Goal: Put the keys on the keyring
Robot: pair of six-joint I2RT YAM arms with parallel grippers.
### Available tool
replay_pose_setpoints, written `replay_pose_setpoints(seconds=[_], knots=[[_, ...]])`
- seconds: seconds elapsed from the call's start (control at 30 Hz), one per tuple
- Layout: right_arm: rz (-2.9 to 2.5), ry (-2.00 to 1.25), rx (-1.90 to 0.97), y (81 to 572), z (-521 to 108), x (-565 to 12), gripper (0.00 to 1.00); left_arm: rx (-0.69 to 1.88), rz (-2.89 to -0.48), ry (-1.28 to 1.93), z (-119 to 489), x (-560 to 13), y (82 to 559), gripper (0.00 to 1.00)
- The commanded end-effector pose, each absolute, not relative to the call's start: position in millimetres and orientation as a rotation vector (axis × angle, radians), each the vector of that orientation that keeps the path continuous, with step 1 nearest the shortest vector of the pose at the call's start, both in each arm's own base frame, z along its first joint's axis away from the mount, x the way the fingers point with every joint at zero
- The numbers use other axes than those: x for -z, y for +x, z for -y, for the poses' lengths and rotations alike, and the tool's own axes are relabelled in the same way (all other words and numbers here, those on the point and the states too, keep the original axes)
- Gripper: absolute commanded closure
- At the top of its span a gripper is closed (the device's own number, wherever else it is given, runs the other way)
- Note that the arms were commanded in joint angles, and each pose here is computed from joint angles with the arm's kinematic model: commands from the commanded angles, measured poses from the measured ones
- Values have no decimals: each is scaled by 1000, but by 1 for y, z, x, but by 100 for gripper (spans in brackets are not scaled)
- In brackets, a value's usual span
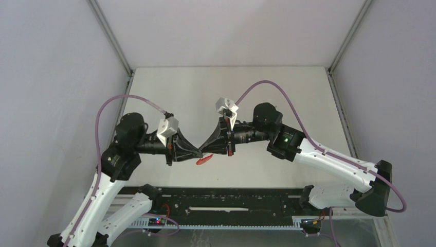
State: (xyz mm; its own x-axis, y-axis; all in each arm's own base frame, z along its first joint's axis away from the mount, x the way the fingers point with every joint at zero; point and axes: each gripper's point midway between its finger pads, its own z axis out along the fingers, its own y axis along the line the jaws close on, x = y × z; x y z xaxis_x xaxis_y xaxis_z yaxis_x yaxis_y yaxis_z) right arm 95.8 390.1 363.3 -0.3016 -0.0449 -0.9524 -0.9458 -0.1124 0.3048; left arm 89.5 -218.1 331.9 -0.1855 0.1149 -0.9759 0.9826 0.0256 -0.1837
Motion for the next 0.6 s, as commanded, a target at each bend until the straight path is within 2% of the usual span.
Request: replay_pose_setpoints(seconds=[0.0, 0.17, 0.33, 0.4, 0.5, 0.53, 0.57], knots=[[-1276, -1188, -1620, 78, -391, -395, 100, 1271, -1406, 1185, 221, -338, 93, 100], [-1294, -1224, -1649, 72, -391, -388, 100, 1311, -1409, 1164, 222, -345, 89, 99], [-1311, -1209, -1637, 76, -393, -386, 100, 1321, -1409, 1160, 222, -346, 88, 83], [-1308, -1204, -1634, 77, -393, -387, 100, 1321, -1409, 1159, 221, -346, 87, 81], [-1308, -1201, -1632, 78, -393, -387, 100, 1324, -1405, 1163, 221, -346, 86, 73], [-1309, -1198, -1631, 78, -393, -388, 100, 1330, -1400, 1170, 221, -345, 84, 74], [-1311, -1196, -1631, 79, -393, -388, 100, 1331, -1393, 1181, 221, -345, 83, 79]])
